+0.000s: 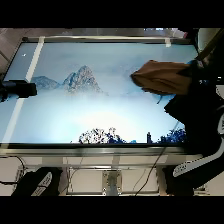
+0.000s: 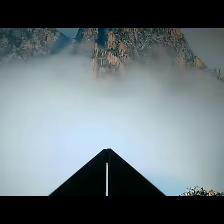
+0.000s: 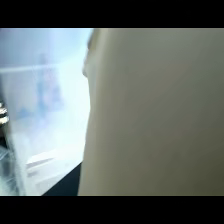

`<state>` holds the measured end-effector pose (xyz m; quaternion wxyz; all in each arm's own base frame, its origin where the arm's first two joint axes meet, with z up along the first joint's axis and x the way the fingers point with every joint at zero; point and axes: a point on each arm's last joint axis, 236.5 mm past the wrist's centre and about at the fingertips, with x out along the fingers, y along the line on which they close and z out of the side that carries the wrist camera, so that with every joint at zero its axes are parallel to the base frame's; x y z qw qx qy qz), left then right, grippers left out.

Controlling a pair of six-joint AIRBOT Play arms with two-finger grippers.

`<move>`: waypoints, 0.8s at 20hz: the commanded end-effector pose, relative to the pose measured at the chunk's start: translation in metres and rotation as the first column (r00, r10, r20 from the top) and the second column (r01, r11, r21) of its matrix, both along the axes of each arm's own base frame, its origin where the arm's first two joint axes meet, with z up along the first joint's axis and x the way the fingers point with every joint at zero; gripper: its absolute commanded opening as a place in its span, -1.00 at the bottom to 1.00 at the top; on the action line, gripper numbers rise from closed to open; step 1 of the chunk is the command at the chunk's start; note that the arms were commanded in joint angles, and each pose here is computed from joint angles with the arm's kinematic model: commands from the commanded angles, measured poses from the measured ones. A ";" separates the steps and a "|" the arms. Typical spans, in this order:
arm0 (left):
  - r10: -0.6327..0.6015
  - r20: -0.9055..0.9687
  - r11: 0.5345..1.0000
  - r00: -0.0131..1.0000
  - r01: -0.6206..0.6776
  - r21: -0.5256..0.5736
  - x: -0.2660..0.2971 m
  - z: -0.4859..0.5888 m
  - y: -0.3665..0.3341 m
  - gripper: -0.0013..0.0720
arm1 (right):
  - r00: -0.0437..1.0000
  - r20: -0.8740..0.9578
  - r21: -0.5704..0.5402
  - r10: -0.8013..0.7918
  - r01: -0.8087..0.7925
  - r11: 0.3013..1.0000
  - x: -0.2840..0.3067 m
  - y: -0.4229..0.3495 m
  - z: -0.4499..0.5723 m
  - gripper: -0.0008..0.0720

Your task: Fold the clothes and pants, and hang the long-sleeved shirts on hangers.

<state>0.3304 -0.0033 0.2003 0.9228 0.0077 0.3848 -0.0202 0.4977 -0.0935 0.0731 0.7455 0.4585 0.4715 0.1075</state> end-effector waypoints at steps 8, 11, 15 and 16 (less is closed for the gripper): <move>0.000 -0.004 1.000 1.000 0.000 0.000 0.001 -0.001 0.000 -0.94 | 0.930 -0.367 -0.026 0.029 -0.042 0.999 -0.133 -0.058 -0.001 -0.17; 0.000 -0.005 1.000 1.000 0.000 0.000 0.001 -0.002 0.000 -0.94 | 0.968 -0.249 -0.108 -0.041 0.014 0.994 -0.127 -0.056 0.061 -0.18; -0.018 -0.085 0.999 0.996 0.016 -0.028 -0.014 -0.014 -0.007 -0.94 | 1.000 0.005 -0.281 0.002 -0.001 0.960 -0.131 -0.025 0.160 -0.85; -0.018 -0.087 0.999 0.996 0.016 -0.028 -0.014 -0.014 -0.007 -0.94 | 0.995 0.072 -0.328 0.068 -0.041 0.944 -0.136 -0.005 0.181 -0.92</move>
